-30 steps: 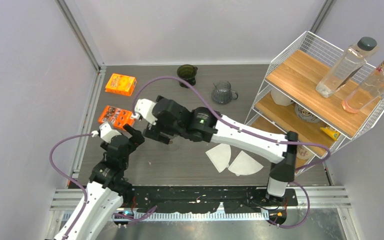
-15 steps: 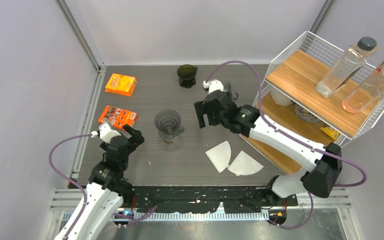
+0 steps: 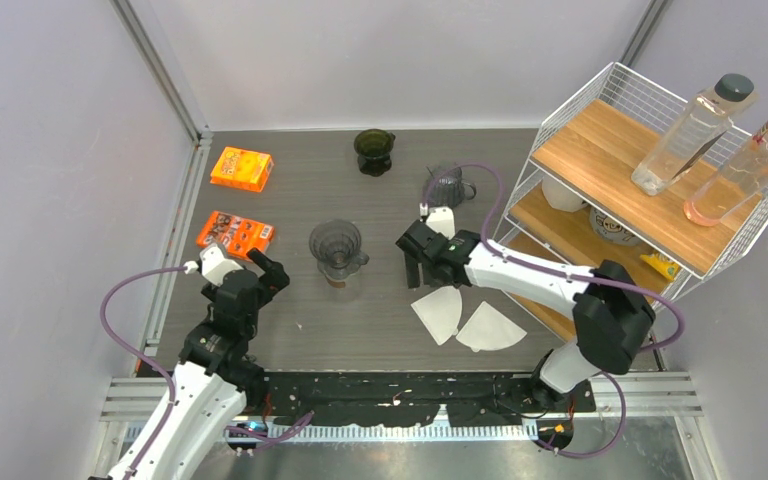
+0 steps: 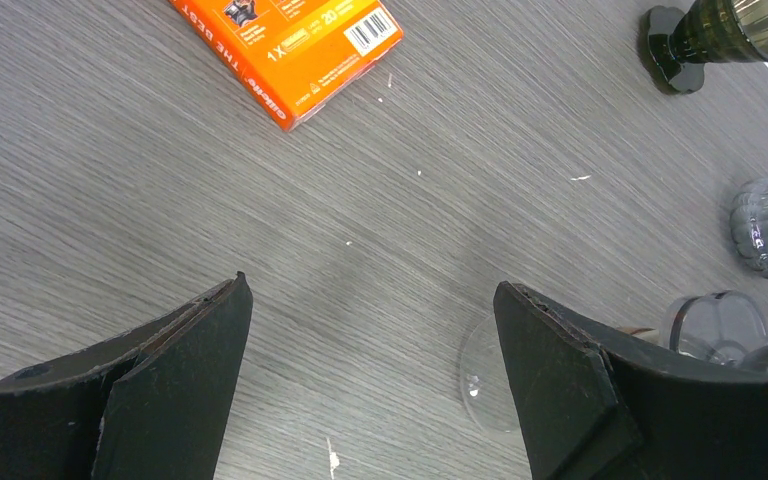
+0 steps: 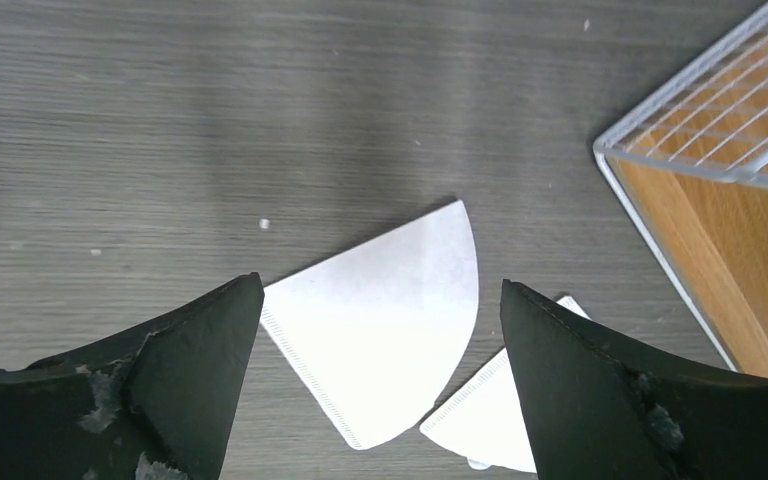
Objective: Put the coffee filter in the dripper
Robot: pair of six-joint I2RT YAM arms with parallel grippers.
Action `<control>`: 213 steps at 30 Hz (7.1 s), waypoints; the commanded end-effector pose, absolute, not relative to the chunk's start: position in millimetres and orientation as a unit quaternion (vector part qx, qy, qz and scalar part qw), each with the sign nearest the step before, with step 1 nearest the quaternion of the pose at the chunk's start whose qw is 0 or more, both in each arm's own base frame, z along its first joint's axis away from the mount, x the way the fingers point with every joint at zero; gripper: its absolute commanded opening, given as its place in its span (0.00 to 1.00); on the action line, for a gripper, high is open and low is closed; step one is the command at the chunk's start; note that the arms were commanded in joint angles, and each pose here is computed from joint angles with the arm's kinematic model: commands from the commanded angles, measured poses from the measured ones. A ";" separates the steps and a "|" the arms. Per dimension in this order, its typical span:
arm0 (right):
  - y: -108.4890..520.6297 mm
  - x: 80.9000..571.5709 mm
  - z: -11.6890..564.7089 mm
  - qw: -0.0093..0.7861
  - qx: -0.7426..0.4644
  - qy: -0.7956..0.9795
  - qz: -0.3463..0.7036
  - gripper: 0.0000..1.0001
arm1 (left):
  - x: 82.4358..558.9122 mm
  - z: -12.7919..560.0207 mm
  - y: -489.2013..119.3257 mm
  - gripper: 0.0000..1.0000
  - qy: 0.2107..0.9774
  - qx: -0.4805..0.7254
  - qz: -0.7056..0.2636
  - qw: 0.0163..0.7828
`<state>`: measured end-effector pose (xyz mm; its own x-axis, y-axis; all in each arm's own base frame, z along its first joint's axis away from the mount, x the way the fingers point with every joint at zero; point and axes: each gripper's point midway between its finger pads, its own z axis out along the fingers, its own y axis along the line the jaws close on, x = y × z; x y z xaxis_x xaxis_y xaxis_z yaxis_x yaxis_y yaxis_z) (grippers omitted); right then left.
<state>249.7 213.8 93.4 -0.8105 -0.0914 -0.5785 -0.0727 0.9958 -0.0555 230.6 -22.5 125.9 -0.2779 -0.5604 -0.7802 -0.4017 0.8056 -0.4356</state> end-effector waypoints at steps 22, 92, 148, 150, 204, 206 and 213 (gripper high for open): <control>186.1 206.9 22.7 0.229 0.074 0.970 -0.042 0.92 | 235.0 142.0 -27.5 0.99 0.783 -0.301 -0.099 0.535; 254.9 240.6 322.6 0.551 -0.135 0.758 0.322 0.26 | 191.0 388.1 -193.0 0.99 0.592 0.225 -0.449 0.630; 282.6 229.4 364.2 0.565 -0.197 0.702 0.385 0.34 | 208.7 343.8 -321.3 0.15 0.652 0.295 -0.534 0.450; 278.0 230.8 363.2 0.569 -0.191 0.705 0.377 0.37 | 209.3 342.3 -320.2 0.08 0.654 0.294 -0.530 0.452; 232.0 231.8 321.6 0.616 -0.200 0.704 0.292 0.96 | 180.9 341.9 -269.3 0.00 0.458 0.581 -0.437 0.511; 232.7 228.1 324.5 0.616 -0.202 0.699 0.301 0.95 | 180.5 341.9 -270.0 0.00 0.458 0.581 -0.440 0.510; 240.3 223.7 327.8 0.609 -0.209 0.694 0.322 0.95 | 181.7 342.1 -270.7 0.00 0.457 0.574 -0.444 0.515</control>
<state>226.7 234.1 304.9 -0.2109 0.0386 -0.9767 -0.6490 0.7417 0.1694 184.5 -271.0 324.6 0.1305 0.1189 -0.9843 0.9909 -0.0493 0.1254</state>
